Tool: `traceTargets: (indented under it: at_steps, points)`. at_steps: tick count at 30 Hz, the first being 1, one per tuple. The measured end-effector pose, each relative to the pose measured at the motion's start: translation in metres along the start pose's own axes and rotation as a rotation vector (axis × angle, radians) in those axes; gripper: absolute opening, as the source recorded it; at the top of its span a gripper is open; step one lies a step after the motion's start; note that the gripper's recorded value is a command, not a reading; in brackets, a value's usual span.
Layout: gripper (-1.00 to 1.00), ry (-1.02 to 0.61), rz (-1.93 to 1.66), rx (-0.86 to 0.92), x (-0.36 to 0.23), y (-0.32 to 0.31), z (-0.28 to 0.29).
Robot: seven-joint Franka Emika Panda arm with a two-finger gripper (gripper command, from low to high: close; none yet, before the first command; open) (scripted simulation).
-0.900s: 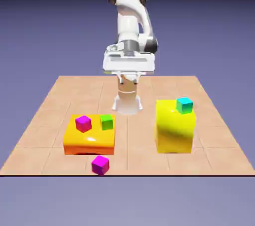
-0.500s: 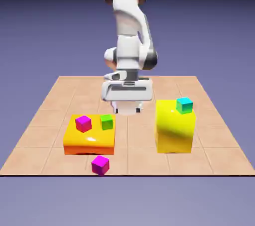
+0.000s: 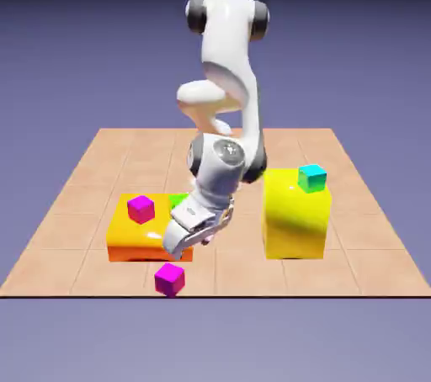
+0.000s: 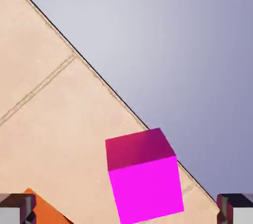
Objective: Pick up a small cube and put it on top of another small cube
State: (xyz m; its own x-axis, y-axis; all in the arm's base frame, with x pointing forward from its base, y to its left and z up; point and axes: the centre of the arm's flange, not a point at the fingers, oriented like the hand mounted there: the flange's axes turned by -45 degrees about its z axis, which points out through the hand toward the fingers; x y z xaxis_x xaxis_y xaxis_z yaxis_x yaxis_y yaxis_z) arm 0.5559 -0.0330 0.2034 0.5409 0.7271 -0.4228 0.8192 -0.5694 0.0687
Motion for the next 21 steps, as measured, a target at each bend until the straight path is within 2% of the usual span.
traceTargets:
  at_steps: [3,5,8,9,11,14,21]
  points:
    - [0.0,-0.134,-0.102,0.013,0.009,0.009,0.026]
    - [0.0,-0.149,-0.113,0.015,0.01,0.01,0.029]
    - [0.0,-0.15,-0.113,0.015,0.011,0.009,0.09]
    - [-1.0,-0.149,-0.113,0.015,0.011,0.008,0.096]
    - [-1.0,-0.149,-0.113,0.016,0.011,0.008,0.096]
    - [-1.0,-0.149,-0.113,0.017,0.01,0.01,0.035]
    - [-1.0,-0.15,0.466,0.3,-0.133,0.028,0.005]
